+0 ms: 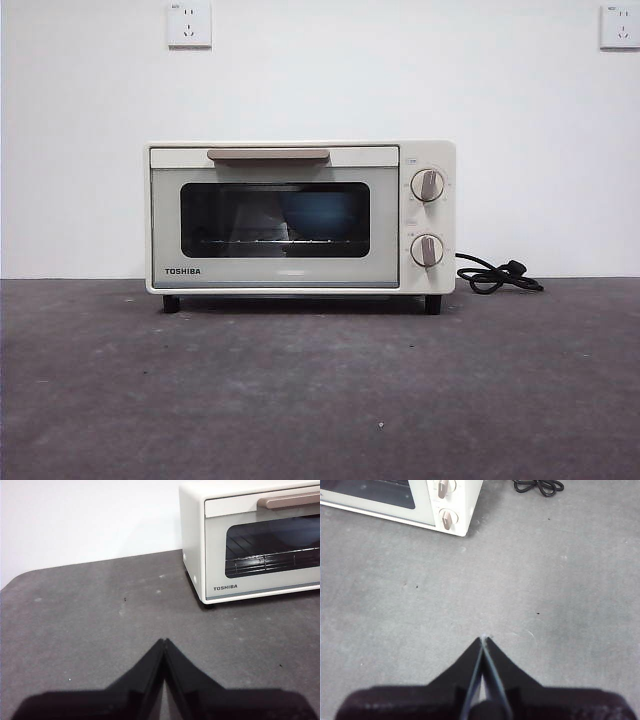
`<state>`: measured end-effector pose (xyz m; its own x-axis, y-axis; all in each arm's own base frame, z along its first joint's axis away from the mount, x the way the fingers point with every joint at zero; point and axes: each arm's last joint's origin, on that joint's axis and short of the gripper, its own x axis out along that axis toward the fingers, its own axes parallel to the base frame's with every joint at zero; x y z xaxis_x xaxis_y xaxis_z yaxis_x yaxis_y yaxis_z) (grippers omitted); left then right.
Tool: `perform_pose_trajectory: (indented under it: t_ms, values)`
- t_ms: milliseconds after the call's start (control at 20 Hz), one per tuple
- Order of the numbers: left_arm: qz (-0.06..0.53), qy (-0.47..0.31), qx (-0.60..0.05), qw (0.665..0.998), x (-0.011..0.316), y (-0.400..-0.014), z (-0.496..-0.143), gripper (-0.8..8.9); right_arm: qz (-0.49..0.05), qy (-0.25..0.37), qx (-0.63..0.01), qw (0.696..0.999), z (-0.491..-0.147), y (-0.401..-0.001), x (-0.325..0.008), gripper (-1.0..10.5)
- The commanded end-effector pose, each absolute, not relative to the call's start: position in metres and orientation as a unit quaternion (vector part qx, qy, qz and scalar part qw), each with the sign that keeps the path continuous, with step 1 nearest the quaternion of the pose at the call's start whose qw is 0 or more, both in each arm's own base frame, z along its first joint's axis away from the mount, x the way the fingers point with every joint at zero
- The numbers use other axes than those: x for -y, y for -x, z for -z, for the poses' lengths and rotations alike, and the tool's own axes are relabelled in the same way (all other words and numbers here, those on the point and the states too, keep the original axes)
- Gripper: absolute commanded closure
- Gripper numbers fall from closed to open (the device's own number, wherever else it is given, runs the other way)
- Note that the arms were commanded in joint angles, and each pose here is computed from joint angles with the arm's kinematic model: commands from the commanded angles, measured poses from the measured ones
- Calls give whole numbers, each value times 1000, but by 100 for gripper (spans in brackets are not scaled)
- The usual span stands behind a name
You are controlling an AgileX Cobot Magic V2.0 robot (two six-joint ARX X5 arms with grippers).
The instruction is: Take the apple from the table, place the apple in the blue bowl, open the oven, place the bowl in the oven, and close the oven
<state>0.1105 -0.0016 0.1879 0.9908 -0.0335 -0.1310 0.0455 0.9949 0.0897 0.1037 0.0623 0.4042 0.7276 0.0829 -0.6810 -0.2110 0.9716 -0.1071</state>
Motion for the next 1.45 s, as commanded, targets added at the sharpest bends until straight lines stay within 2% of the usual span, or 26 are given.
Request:
perform_pose_trajectory:
  t_ms: [50, 250, 450, 1350, 1450]
  values:
    - [18, -42, -61, 997, 1, -107, -174, 817, -78, 91, -361, 925, -403, -104, -63, 946]
    - [18, -40, -53, 998, 1, -103, -157, 817, -78, 91, -361, 925, -403, -104, -63, 946]
    - [19, -53, -78, 995, 1, -97, -150, 817, -78, 91, -361, 925, -403, -104, -63, 946]
    - [22, -41, -103, 994, 1, -98, -146, 817, -77, 91, -360, 925, -403, -105, -63, 946]
    - [22, -41, -106, 993, 1, -98, -146, 817, -77, 153, -351, 921, -403, -105, -59, 946]
